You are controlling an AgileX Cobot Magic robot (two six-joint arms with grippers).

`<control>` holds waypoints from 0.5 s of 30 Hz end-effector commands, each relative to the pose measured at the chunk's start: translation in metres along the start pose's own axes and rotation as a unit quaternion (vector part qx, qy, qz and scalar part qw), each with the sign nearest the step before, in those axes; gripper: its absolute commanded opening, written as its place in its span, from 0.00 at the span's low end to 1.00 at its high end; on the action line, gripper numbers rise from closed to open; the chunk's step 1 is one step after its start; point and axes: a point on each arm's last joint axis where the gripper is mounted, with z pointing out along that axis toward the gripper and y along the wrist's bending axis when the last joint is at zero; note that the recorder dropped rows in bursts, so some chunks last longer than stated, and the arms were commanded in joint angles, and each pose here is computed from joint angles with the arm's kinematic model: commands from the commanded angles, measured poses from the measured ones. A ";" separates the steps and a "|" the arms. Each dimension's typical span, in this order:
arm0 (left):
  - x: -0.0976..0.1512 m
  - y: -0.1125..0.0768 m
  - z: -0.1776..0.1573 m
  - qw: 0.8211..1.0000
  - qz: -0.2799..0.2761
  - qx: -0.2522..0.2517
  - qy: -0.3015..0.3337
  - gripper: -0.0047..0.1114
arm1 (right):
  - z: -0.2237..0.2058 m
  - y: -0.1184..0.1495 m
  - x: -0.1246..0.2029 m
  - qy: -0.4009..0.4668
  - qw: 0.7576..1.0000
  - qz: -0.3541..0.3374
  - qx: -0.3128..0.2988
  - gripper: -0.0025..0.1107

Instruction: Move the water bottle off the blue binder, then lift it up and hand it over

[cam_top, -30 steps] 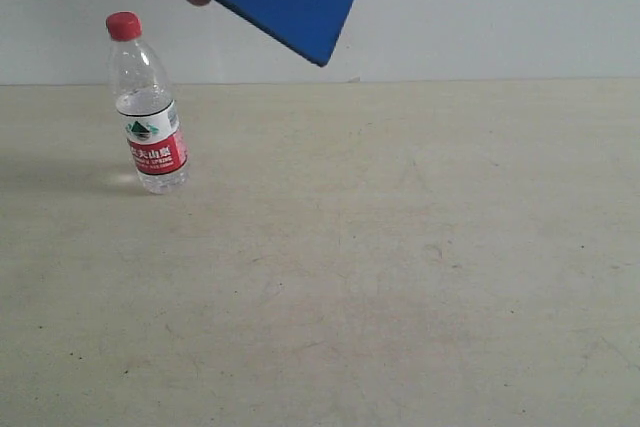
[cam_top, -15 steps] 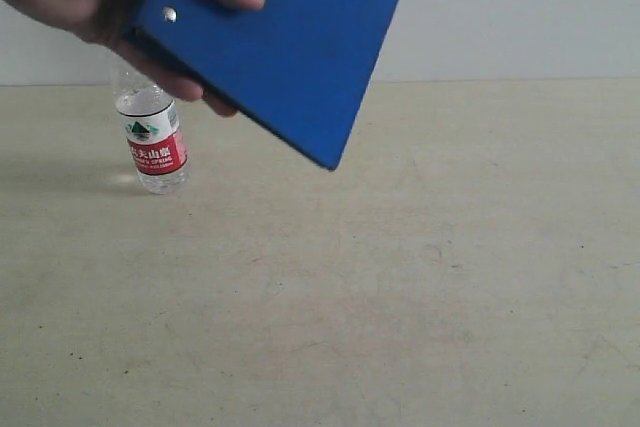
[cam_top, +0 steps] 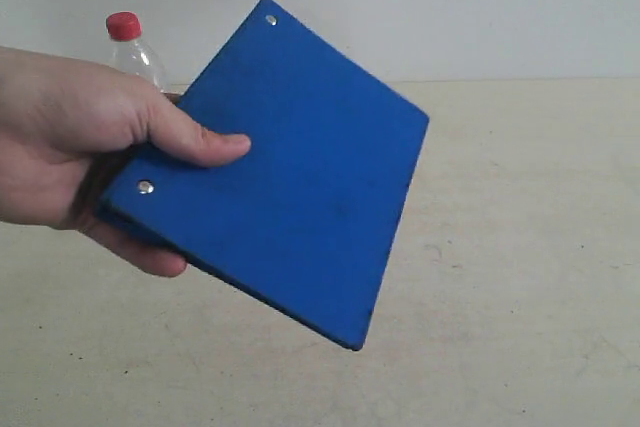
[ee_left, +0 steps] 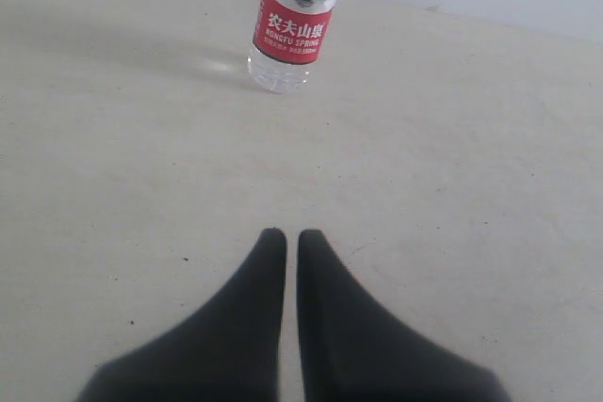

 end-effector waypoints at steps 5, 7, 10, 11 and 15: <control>0.000 0.000 0.000 1.000 0.006 0.000 -0.004 0.08 | 0.000 0.000 0.000 -0.004 1.000 0.000 0.000 0.02; 0.000 0.000 0.000 1.000 0.006 0.000 -0.004 0.08 | 0.000 0.000 0.000 -0.004 1.000 0.000 0.000 0.02; 0.000 0.000 0.000 1.000 0.006 0.000 -0.004 0.08 | -0.001 -0.001 0.000 -0.006 1.000 0.000 -0.001 0.02; 0.000 0.000 0.000 1.000 0.006 0.000 -0.004 0.08 | -0.002 -0.002 0.001 -0.009 1.000 -0.004 -0.001 0.02; 0.000 0.000 0.000 1.000 0.006 0.000 -0.004 0.08 | -0.010 -0.009 0.002 -0.031 0.999 -0.022 0.025 0.02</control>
